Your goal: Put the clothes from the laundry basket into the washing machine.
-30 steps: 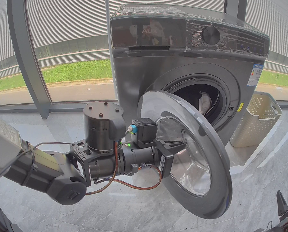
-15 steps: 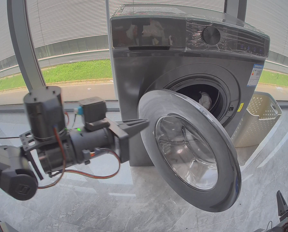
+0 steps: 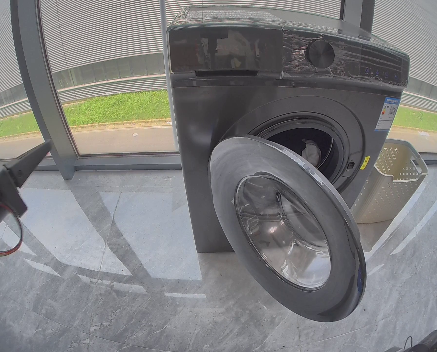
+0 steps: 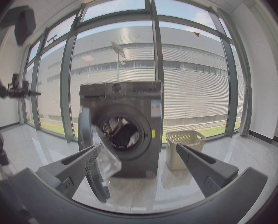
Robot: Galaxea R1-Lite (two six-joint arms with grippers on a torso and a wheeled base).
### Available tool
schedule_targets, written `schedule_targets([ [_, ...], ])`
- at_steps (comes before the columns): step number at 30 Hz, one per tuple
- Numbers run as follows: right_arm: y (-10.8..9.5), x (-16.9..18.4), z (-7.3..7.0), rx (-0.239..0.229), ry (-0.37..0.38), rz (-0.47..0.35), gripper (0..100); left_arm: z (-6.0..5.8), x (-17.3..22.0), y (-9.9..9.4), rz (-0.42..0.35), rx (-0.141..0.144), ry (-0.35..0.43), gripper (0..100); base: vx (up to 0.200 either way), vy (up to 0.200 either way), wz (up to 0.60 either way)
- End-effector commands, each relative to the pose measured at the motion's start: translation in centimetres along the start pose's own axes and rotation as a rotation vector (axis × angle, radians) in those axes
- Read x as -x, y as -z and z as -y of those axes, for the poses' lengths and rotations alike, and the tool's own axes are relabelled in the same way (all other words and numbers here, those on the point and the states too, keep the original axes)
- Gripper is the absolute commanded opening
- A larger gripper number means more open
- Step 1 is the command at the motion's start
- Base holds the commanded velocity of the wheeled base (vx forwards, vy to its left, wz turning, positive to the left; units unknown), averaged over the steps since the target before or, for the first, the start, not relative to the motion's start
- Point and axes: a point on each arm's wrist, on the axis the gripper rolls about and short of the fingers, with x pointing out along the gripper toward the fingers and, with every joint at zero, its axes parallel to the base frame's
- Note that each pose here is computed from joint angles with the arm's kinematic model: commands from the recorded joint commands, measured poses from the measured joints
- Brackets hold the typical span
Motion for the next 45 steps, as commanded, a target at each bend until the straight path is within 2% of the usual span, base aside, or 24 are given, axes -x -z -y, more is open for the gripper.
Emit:
schedule_targets([
  [1, -14.2, -7.4, -0.6, -0.055, -0.171, 0.080, 100, 1.4, 9.2, -0.1, 0.166, 0.014, -0.180, 0, 0.000, 0.000, 0.00],
  [3, -14.2, -9.1, -1.2, 0.015, -0.272, 0.032, 100, 1.6, 9.6, 0.0, 0.172, 0.018, -0.191, 0, 0.000, 0.000, 0.00],
  [4, -14.0, -10.1, -1.5, 0.039, -0.326, 0.005, 0, 1.7, 9.9, 0.1, 0.173, 0.017, -0.194, 0, 0.000, 0.000, 0.00],
  [5, -13.9, -10.8, -1.7, 0.050, -0.363, -0.014, 0, 1.8, 10.1, 0.1, 0.174, 0.016, -0.191, 0, 0.000, 0.000, 0.00],
  [6, -13.9, -10.8, -1.7, 0.050, -0.363, -0.014, 0, 1.8, 10.1, 0.1, 0.174, 0.016, -0.191, 0, 0.000, 0.000, 0.00],
  [7, -14.5, -12.4, -2.7, 0.061, -0.515, -0.033, 0, 2.0, 10.5, 0.4, 0.161, 0.020, -0.189, 0, 0.000, 0.000, 0.00],
  [9, -15.1, -13.5, -3.9, 0.051, -0.654, -0.045, 0, 2.0, 10.8, 0.7, 0.149, 0.025, -0.192, 0, 0.000, 0.000, 0.00],
  [10, -15.4, -14.2, -5.2, 0.038, -0.754, -0.055, 0, 2.0, 10.9, 0.9, 0.139, 0.028, -0.195, 0, 0.000, 0.000, 0.00],
  [11, -15.4, -14.2, -5.3, 0.035, -0.766, -0.057, 0, 2.0, 10.9, 0.9, 0.138, 0.029, -0.195, 0, 0.000, 0.000, 0.00],
  [12, -15.3, -14.8, -7.7, 0.009, -0.919, -0.098, 0, 2.0, 11.0, 1.2, 0.129, 0.032, -0.197, 0, 0.000, 0.000, 0.00],
  [13, -15.1, -15.2, -9.1, -0.016, -0.988, -0.133, 0, 2.0, 11.0, 1.2, 0.129, 0.032, -0.197, 0, 0.000, 0.000, 0.00],
  [14, -15.0, -15.2, -9.3, -0.020, -0.996, -0.140, 0, 2.0, 11.0, 1.2, 0.130, 0.031, -0.197, 0, 0.000, 0.000, 0.00],
  [17, -13.6, -16.9, -12.6, -0.098, -1.076, -0.270, 0, 2.0, 11.0, 1.3, 0.126, 0.031, -0.203, 0, 0.000, 0.000, 0.00],
  [18, -13.4, -17.0, -12.9, -0.103, -1.082, -0.283, 0, 2.0, 11.0, 1.3, 0.124, 0.030, -0.203, 0, 0.000, 0.000, 0.00],
  [20, -12.0, -18.3, -14.7, -0.124, -1.090, -0.350, 0, 1.9, 10.9, 1.6, 0.118, 0.032, -0.208, 0, 0.000, 0.000, 0.00],
  [22, -10.9, -19.0, -15.7, -0.128, -1.090, -0.394, 0, 1.9, 11.0, 1.7, 0.115, 0.033, -0.207, 0, 0.000, 0.000, 0.00],
  [23, -10.8, -19.1, -15.7, -0.127, -1.090, -0.397, 0, 1.9, 11.0, 1.6, 0.116, 0.033, -0.207, 0, 0.000, 0.000, 0.00],
  [24, -9.8, -19.8, -16.5, -0.120, -1.088, -0.437, 0, 1.9, 10.9, 1.7, 0.114, 0.033, -0.206, 0, 0.000, 0.000, 0.00],
  [28, -7.7, -20.9, -17.6, -0.100, -1.057, -0.519, 0, 1.9, 10.9, 1.7, 0.111, 0.032, -0.204, 0, 0.000, 0.000, 0.00],
  [32, -6.2, -21.8, -17.9, -0.077, -0.976, -0.564, 0, 1.9, 10.9, 1.6, 0.113, 0.033, -0.203, 0, 0.000, 0.000, 0.00],
  [38, -6.1, -22.0, -17.9, -0.060, -0.906, -0.556, 0, 1.9, 11.0, 1.6, 0.119, 0.036, -0.206, 0, 0.000, 0.000, 0.00],
  [45, -6.0, -21.2, -17.1, -0.049, -0.868, -0.556, 0, 1.8, 10.8, 1.7, 0.109, 0.040, -0.207, 0, 0.000, 0.000, 0.00],
])
